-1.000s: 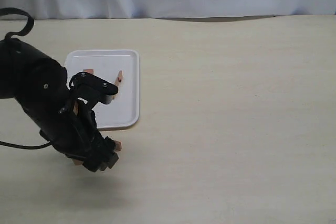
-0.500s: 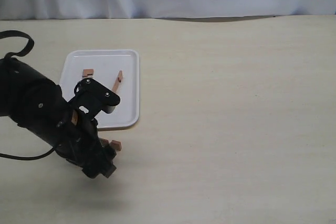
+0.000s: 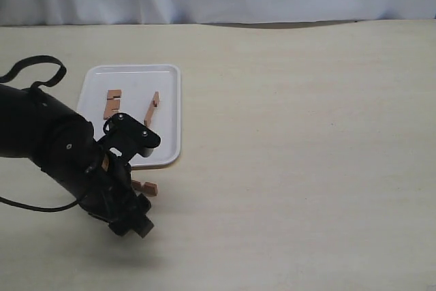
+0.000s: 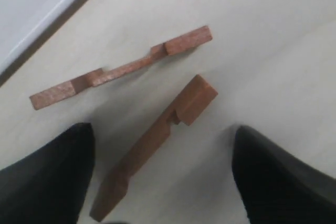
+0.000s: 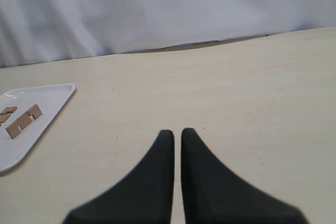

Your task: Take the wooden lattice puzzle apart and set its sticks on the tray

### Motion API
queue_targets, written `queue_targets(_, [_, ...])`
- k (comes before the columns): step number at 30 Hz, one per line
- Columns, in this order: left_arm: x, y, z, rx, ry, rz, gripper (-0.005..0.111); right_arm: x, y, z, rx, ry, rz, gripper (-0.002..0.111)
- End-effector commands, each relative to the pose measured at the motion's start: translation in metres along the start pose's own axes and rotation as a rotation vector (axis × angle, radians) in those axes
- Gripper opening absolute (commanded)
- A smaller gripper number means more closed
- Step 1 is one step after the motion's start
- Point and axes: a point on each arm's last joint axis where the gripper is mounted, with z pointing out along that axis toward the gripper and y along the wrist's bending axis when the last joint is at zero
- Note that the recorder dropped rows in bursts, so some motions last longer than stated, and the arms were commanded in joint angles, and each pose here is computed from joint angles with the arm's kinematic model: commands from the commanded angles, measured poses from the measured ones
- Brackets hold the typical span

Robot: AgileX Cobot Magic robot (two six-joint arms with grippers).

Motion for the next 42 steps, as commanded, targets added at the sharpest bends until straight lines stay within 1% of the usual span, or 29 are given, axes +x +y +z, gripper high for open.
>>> queue_targets(1, [0.001,-0.001,0.007,0.0,0.009,0.01,0.05,0.0,0.0,0.0,-0.001,-0.003,-0.003,0.005])
queue_targets(3, [0.0,-0.001,0.007,-0.001,0.0,0.008,0.035,0.0,0.0,0.0,-0.001,-0.003,-0.003,0.005])
queue_targets(6, [-0.001,-0.001,-0.001,-0.003,-0.016,0.012,0.007,0.0,0.0,0.0,-0.001,-0.003,-0.003,0.005])
queue_targets(7, [-0.003,-0.001,-0.005,-0.005,-0.016,0.016,0.0,0.0,0.0,0.0,-0.001,-0.003,-0.003,0.005])
queue_targets(10, [-0.011,-0.001,-0.029,-0.001,-0.006,0.014,0.0,0.0,0.0,0.0,-0.001,-0.003,-0.003,0.005])
queue_targets(13, [-0.023,-0.002,-0.064,0.008,-0.051,0.002,0.0,0.0,0.0,0.0,-0.001,-0.003,-0.003,0.005])
queue_targets(14, [-0.032,-0.001,-0.09,0.004,-0.144,0.004,0.0,0.0,0.0,0.0,-0.001,-0.003,-0.003,0.005])
queue_targets(15, [-0.037,-0.001,-0.101,0.002,-0.196,-0.004,0.0,0.0,0.0,0.0,-0.001,-0.003,-0.003,0.005])
queue_targets(16, [-0.045,0.004,-0.122,-0.016,-0.312,-0.043,0.0,0.0,0.0,0.0,-0.001,-0.003,-0.003,0.005])
queue_targets(17, [-0.048,0.007,-0.127,-0.017,-0.356,-0.078,0.0,0.0,0.0,0.0,-0.001,-0.003,-0.003,0.005])
queue_targets(18, [-0.055,0.015,-0.135,-0.023,-0.44,-0.13,0.0,0.0,0.0,0.0,-0.001,-0.003,-0.003,0.005])
queue_targets(21, [-0.063,0.027,-0.131,-0.031,-0.505,-0.204,0.0,0.0,0.0,0.0,-0.001,-0.003,-0.003,0.005])
queue_targets(23, [-0.07,0.043,-0.115,-0.047,-0.516,-0.258,0.0,0.0,0.0,0.0,-0.001,-0.003,-0.003,0.005])
queue_targets(24, [-0.073,0.058,-0.095,-0.061,-0.491,-0.303,0.0,0.0,0.0,0.0,-0.001,-0.003,-0.003,0.005])
queue_targets(25, [-0.073,0.065,-0.085,-0.063,-0.473,-0.33,0.0,0.0,0.0,0.0,-0.001,-0.003,-0.003,0.005])
queue_targets(26, [-0.073,0.077,-0.065,-0.069,-0.435,-0.367,0.0,0.0,0.0,0.0,-0.001,-0.003,-0.003,0.005])
queue_targets(28, [-0.071,0.094,-0.03,-0.073,-0.368,-0.429,0.0,0.0,0.0,0.0,-0.001,-0.003,-0.003,0.005])
queue_targets(31, [-0.069,0.102,-0.004,-0.07,-0.341,-0.475,0.0,0.0,0.0,0.0,-0.001,-0.003,-0.003,0.005])
queue_targets(34, [-0.071,0.104,0.01,-0.075,-0.364,-0.481,0.0,0.0,0.0,0.0,-0.001,-0.003,-0.003,0.005])
queue_targets(37, [-0.08,0.108,0.011,-0.076,-0.402,-0.492,0.0,0.0,0.0,0.0,-0.001,-0.003,-0.003,0.005])
queue_targets(42, [-0.095,0.112,0.002,-0.081,-0.46,-0.487,0.0,0.0,0.0,0.0,-0.001,-0.003,-0.003,0.005])
